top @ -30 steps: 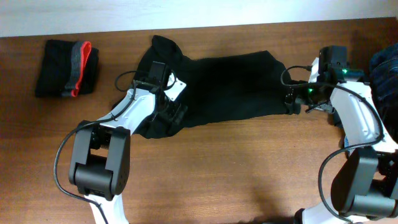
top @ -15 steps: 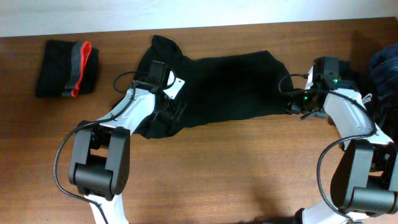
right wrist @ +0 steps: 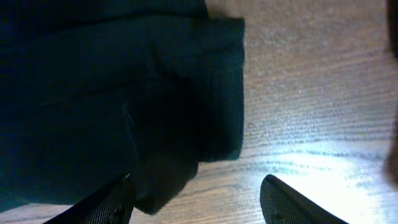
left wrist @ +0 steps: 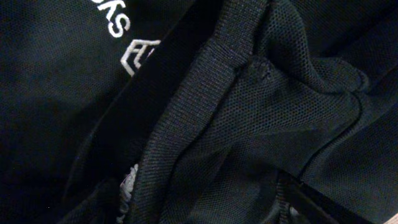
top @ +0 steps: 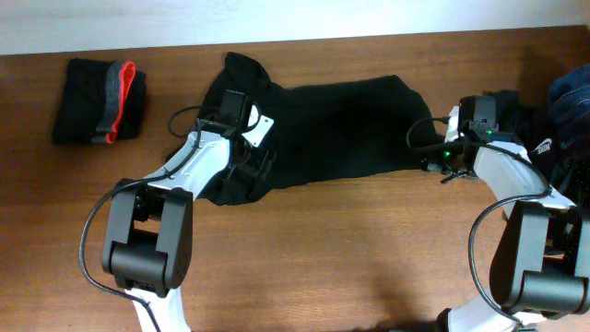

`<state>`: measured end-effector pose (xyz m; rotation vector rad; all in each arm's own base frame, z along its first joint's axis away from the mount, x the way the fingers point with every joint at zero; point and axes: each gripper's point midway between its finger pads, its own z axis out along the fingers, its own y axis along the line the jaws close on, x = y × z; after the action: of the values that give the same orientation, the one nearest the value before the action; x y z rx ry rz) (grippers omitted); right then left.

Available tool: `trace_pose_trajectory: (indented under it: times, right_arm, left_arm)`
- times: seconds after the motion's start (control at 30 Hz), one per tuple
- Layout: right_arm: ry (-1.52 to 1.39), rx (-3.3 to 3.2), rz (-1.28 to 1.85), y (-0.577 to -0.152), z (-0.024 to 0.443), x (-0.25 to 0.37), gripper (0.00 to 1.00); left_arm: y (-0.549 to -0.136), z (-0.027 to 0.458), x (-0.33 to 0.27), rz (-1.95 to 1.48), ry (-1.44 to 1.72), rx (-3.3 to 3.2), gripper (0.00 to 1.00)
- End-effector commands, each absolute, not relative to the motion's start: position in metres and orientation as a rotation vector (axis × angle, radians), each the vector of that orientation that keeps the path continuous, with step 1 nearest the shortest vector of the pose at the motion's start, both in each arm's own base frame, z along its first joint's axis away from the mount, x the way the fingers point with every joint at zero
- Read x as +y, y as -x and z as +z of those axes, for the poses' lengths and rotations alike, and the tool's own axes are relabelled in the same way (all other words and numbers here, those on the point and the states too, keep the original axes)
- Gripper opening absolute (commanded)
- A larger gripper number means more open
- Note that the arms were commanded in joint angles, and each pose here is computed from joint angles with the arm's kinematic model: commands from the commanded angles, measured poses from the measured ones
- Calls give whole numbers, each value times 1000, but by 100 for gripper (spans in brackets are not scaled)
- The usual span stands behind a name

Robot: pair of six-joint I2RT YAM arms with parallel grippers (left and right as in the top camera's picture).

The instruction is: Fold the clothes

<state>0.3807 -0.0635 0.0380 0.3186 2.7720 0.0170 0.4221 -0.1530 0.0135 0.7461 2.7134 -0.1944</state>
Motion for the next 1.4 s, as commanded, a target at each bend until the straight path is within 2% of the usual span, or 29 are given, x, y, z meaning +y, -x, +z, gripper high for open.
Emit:
trace_pose_trajectory:
  times: [0.0, 0.13, 0.23, 0.53, 0.6, 0.73, 0.87, 0.9, 1.2, 1.37]
  right_arm:
    - [-272, 2781, 41, -380, 34, -58, 70]
    - [-271, 2769, 35, -383, 34, -59, 67]
    - [-269, 2765, 34, -386, 31, -59, 57]
    - [-249, 2812, -30, -384, 10, -67, 54]
    - [-254, 2809, -51, -385, 9, -70, 44]
    - [-261, 2795, -88, -387, 10, -75, 4]
    - [-217, 2782, -191, -390, 13, -87, 4]
    - [-196, 2779, -218, -390, 13, -90, 4]
    - [-122, 2716, -393, -402, 23, -110, 5]
    - [-102, 2692, -401, -408, 26, -111, 18]
  left_arm:
    - [-418, 11, -154, -223, -732, 2733, 80]
    - [-418, 11, -154, -223, -732, 2733, 80]
    - [-418, 11, -154, -223, -732, 2733, 80]
    - [-417, 10, -153, -222, -732, 2738, 80]
    - [-416, 10, -152, -213, -732, 2742, 80]
    - [-416, 10, -151, -207, -732, 2745, 80]
    - [-417, 9, -145, -152, -724, 2752, 60]
    - [-418, 8, -141, -128, -719, 2758, 59]
    - [-420, 7, -120, -101, -659, 2788, 58]
    - [-422, 7, -112, -98, -633, 2796, 58]
